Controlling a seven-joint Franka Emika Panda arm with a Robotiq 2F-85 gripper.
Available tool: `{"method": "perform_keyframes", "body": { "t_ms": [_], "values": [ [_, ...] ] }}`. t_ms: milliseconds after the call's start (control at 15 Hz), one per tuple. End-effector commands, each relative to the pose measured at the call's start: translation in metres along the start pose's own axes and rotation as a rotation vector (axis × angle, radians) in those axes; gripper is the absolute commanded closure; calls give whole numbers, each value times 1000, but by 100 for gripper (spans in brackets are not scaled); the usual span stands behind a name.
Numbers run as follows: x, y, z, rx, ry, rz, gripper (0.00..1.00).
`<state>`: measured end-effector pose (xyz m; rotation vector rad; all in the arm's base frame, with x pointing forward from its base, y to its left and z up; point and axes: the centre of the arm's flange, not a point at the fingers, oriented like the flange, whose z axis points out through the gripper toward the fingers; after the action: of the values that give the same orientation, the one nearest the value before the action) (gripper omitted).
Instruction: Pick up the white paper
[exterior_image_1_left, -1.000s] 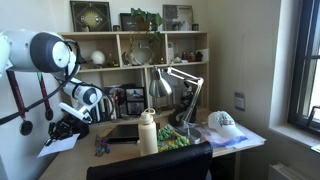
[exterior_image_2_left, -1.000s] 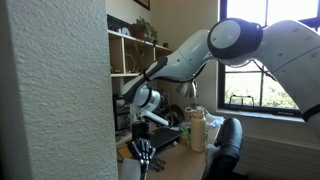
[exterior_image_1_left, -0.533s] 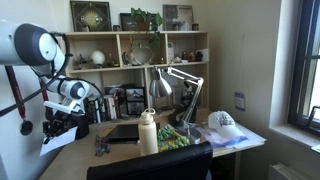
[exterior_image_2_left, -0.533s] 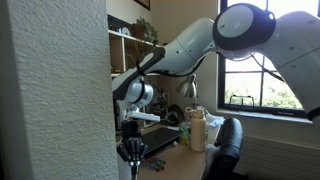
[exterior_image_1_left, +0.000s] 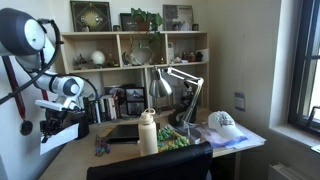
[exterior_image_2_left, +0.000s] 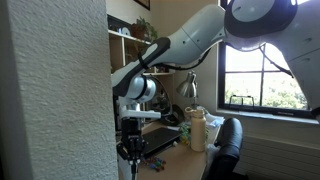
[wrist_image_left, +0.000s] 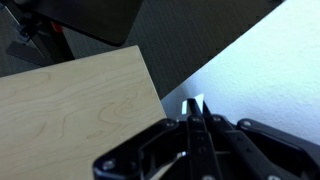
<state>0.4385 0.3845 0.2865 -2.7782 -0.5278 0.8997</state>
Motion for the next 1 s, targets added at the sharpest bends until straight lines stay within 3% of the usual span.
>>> {"method": "perform_keyframes", "body": {
  "t_ms": [0,467,533,800,867,933],
  "values": [
    [-28,3,-1,-29,68,67,75],
    [-47,-5,-12,-89,225,135,75],
    [-25,-4,-13,-69,171,111,100],
    [-33,-7,-16,-72,193,112,100],
    [-33,-7,-16,-72,193,113,75],
    [-32,-5,-16,-94,211,133,75]
  ]
}}
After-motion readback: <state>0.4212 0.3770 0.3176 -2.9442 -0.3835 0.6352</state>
